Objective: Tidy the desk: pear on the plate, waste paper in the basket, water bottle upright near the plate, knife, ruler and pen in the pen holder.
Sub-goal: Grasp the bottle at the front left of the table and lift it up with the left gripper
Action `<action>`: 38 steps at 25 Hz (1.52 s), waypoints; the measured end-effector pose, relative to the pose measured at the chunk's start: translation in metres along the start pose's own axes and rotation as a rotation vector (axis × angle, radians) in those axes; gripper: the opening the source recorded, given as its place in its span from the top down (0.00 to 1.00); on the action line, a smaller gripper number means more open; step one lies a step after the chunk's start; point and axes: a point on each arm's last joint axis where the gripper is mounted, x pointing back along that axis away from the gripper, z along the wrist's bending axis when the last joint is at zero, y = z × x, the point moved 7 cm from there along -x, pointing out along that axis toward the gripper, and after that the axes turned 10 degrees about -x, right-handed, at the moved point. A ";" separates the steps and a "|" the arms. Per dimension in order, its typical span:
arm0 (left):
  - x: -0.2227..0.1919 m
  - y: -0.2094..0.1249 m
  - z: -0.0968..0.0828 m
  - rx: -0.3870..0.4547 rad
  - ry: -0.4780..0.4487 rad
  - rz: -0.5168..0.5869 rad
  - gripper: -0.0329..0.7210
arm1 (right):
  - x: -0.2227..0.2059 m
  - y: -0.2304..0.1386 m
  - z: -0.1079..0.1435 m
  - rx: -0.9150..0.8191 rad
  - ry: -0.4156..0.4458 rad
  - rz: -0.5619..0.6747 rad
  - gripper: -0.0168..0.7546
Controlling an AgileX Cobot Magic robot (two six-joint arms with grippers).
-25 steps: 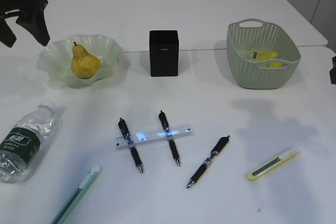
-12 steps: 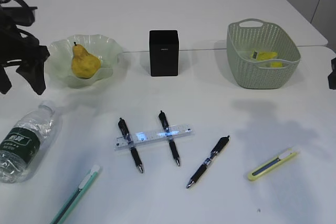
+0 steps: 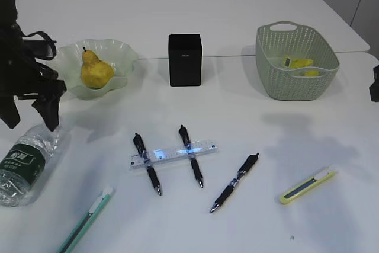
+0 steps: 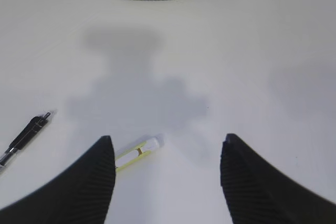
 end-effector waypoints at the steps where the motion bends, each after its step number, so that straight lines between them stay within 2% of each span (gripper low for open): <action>1: -0.004 0.000 0.001 -0.001 0.003 0.009 0.17 | 0.000 0.000 0.000 0.000 0.000 0.000 0.34; 15: -0.053 -0.001 0.004 0.003 0.002 0.128 0.17 | 0.000 0.001 0.000 0.000 0.001 -0.004 0.33; 24: -0.063 -0.002 0.004 0.005 -0.002 0.151 0.18 | 0.000 0.004 0.001 0.000 0.007 -0.026 0.33; 26: -0.063 -0.002 0.004 0.005 -0.002 0.151 0.20 | 0.000 0.005 0.001 0.000 0.008 -0.029 0.33; 31: -0.063 -0.002 0.004 0.004 0.000 0.151 0.39 | 0.000 0.005 0.001 0.000 0.009 -0.031 0.33; 33: -0.063 -0.002 0.004 0.004 0.000 0.151 0.44 | 0.000 0.005 0.001 0.000 0.009 -0.031 0.34; 38: -0.063 -0.002 0.004 0.006 0.000 0.151 0.47 | 0.000 0.005 0.001 0.000 0.009 -0.031 0.34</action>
